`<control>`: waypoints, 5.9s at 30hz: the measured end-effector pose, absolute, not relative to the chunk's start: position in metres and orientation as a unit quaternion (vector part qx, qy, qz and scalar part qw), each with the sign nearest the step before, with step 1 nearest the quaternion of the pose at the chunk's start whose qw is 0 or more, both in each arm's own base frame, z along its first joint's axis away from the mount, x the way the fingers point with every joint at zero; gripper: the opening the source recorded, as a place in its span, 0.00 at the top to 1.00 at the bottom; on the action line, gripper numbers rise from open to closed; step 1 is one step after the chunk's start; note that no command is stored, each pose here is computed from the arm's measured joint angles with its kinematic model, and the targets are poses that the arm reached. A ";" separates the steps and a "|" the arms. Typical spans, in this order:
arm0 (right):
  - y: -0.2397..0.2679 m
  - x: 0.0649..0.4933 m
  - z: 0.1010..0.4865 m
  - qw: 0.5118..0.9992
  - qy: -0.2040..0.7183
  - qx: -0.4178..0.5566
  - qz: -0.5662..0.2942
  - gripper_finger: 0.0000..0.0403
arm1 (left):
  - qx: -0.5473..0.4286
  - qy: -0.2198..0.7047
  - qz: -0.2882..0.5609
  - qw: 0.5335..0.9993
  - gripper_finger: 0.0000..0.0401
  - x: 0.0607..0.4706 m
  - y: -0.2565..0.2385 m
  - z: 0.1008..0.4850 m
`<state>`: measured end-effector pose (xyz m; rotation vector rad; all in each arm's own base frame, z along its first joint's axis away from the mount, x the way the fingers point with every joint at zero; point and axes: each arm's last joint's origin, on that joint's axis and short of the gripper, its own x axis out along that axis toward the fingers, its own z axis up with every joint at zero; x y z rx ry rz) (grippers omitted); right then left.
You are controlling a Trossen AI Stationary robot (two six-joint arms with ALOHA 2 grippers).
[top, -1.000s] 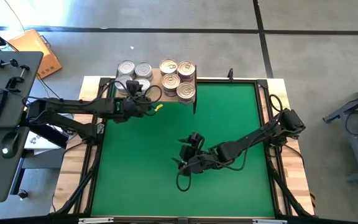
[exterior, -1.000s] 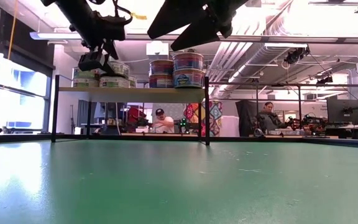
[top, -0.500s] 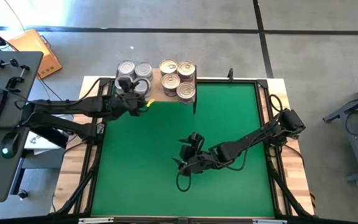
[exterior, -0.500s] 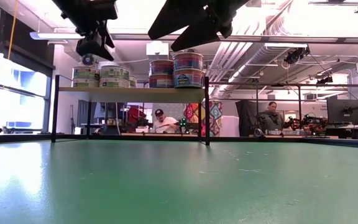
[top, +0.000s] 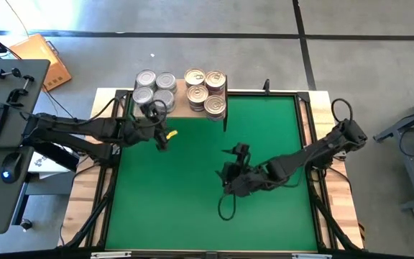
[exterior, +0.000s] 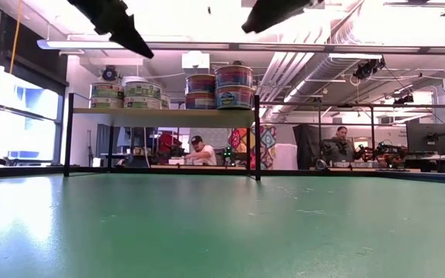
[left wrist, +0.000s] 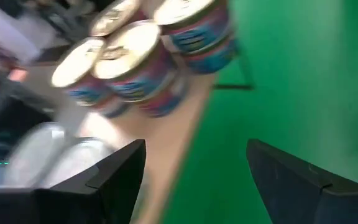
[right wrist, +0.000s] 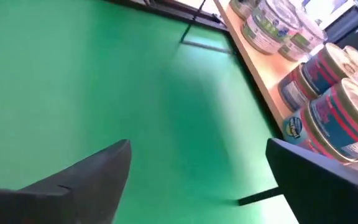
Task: Stack canned seafood by type on shelf
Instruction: Adjust the stack of blue and pink tuna can on the shelf, then return to Home Position
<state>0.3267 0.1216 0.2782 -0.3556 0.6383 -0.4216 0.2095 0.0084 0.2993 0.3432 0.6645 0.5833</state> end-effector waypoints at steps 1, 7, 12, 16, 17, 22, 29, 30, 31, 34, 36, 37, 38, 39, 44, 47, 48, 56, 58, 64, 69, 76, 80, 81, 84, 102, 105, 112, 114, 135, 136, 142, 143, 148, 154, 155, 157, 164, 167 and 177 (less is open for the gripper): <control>0.115 0.329 0.278 0.911 0.314 -0.172 -0.204 0.11 | 0.150 0.315 0.272 0.897 0.32 0.210 0.005 0.299; 0.065 0.353 0.273 0.905 0.326 -0.148 -0.228 0.34 | 0.116 0.296 0.240 0.917 0.32 0.211 -0.016 0.284; 0.024 0.368 0.268 0.912 0.328 -0.101 -0.223 0.62 | 0.108 0.293 0.227 0.922 0.32 0.208 -0.027 0.273; -0.001 0.372 0.262 0.906 0.339 -0.091 -0.238 0.83 | 0.108 0.288 0.231 0.923 0.32 0.207 -0.032 0.269; -0.006 0.372 0.261 0.903 0.341 -0.089 -0.244 0.87 | 0.110 0.288 0.230 0.923 0.32 0.207 -0.033 0.268; -0.026 0.373 0.258 0.895 0.349 -0.085 -0.266 0.99 | 0.109 0.280 0.227 0.926 0.32 0.207 -0.037 0.270; -0.041 0.372 0.258 0.889 0.348 -0.075 -0.288 0.97 | 0.108 0.277 0.225 0.928 0.32 0.207 -0.038 0.270; -0.042 0.371 0.258 0.889 0.348 -0.074 -0.290 0.98 | 0.108 0.278 0.225 0.928 0.32 0.207 -0.038 0.270; -0.043 0.371 0.258 0.888 0.348 -0.072 -0.291 0.98 | 0.108 0.278 0.225 0.928 0.32 0.207 -0.038 0.270; -0.047 0.371 0.258 0.887 0.346 -0.064 -0.299 1.00 | 0.108 0.278 0.225 0.928 0.32 0.207 -0.038 0.270; -0.048 0.370 0.258 0.884 0.345 -0.066 -0.308 1.00 | 0.108 0.278 0.224 0.928 0.32 0.207 -0.038 0.270; -0.050 0.370 0.258 0.883 0.345 -0.067 -0.312 1.00 | 0.108 0.277 0.225 0.928 0.32 0.207 -0.038 0.270; -0.051 0.370 0.259 0.882 0.344 -0.067 -0.316 1.00 | 0.108 0.277 0.225 0.928 0.32 0.207 -0.038 0.270; -0.052 0.370 0.259 0.880 0.344 -0.067 -0.321 1.00 | 0.108 0.277 0.225 0.928 0.32 0.207 -0.038 0.270; -0.059 0.369 0.259 0.876 0.344 -0.066 -0.332 1.00 | 0.107 0.274 0.225 0.929 0.32 0.207 -0.038 0.271; -0.063 0.368 0.259 0.874 0.344 -0.063 -0.337 1.00 | 0.107 0.275 0.225 0.929 0.32 0.207 -0.038 0.271; -0.064 0.368 0.259 0.874 0.344 -0.063 -0.338 1.00 | 0.107 0.275 0.225 0.929 0.32 0.207 -0.038 0.271; -0.072 0.366 0.259 0.871 0.334 -0.033 -0.358 1.00 | 0.106 0.275 0.225 0.929 0.32 0.207 -0.038 0.270; -0.070 0.365 0.262 0.873 0.334 -0.034 -0.355 1.00 | 0.102 0.273 0.224 0.930 0.32 0.207 -0.039 0.270; -0.047 0.339 0.290 0.882 0.350 -0.039 -0.312 1.00 | 0.092 0.268 0.210 0.936 0.32 0.205 -0.047 0.270; -0.030 0.306 0.317 0.896 0.363 -0.029 -0.253 1.00 | 0.076 0.258 0.199 0.942 0.32 0.203 -0.057 0.270; 0.005 0.252 0.286 0.952 0.293 0.043 -0.074 1.00 | 0.069 0.230 0.190 0.952 0.32 0.195 -0.072 0.235; 0.015 0.219 0.260 0.966 0.238 0.094 -0.024 1.00 | 0.036 0.189 0.166 0.967 0.32 0.194 -0.076 0.219; 0.015 0.211 0.255 0.970 0.224 0.098 -0.016 1.00 | 0.028 0.179 0.155 0.971 0.32 0.194 -0.075 0.218; 0.015 0.187 0.245 0.978 0.178 0.113 -0.004 1.00 | 0.014 0.143 0.125 0.982 0.32 0.195 -0.071 0.221; 0.012 0.116 0.191 0.987 0.049 0.125 0.090 1.00 | -0.063 0.043 0.111 0.991 0.45 0.143 -0.020 0.213; 0.012 0.114 0.187 0.987 0.042 0.122 0.091 1.00 | -0.070 0.025 0.115 0.991 0.55 0.134 -0.017 0.207; 0.012 0.110 0.180 0.990 0.026 0.098 0.094 1.00 | -0.074 0.015 0.108 0.991 0.93 0.121 -0.014 0.202; 0.012 0.110 0.180 0.991 0.024 0.088 0.095 1.00 | -0.076 0.018 0.100 0.992 0.98 0.119 -0.014 0.201; 0.007 0.094 0.177 0.993 0.018 0.053 0.099 1.00 | -0.076 0.020 0.121 0.989 1.00 0.083 -0.005 0.196; 0.007 0.093 0.176 0.994 0.014 0.053 0.098 1.00 | -0.073 0.024 0.124 0.989 1.00 0.083 -0.005 0.196; 0.007 0.098 0.169 0.993 -0.007 0.051 0.107 1.00 | -0.057 0.035 0.117 0.991 1.00 0.085 -0.006 0.188; 0.008 0.098 0.169 0.993 -0.007 0.049 0.111 1.00 | -0.053 0.029 0.108 0.992 1.00 0.087 -0.007 0.185; 0.008 0.098 0.170 0.991 -0.009 0.059 0.119 1.00 | -0.048 -0.031 0.019 0.998 1.00 0.096 -0.014 0.172; 0.009 0.098 0.170 0.988 -0.007 0.080 0.128 1.00 | -0.008 -0.048 0.024 0.999 1.00 0.097 -0.011 0.176; 0.009 0.098 0.170 0.988 -0.006 0.085 0.128 1.00 | 0.002 -0.052 0.025 0.998 1.00 0.097 -0.009 0.177; 0.009 0.097 0.170 0.988 -0.007 0.090 0.129 1.00 | 0.012 -0.056 0.024 0.998 1.00 0.097 -0.006 0.178; 0.004 0.098 0.172 0.994 -0.026 0.097 0.049 1.00 | -0.010 -0.031 0.021 0.999 1.00 0.098 0.007 0.173; 0.002 0.098 0.167 0.995 -0.004 0.095 0.019 1.00 | -0.012 -0.016 0.032 0.999 1.00 0.098 0.009 0.170; 0.000 0.099 0.166 0.999 0.004 0.043 -0.003 1.00 | 0.019 0.002 0.056 0.998 1.00 0.098 0.012 0.166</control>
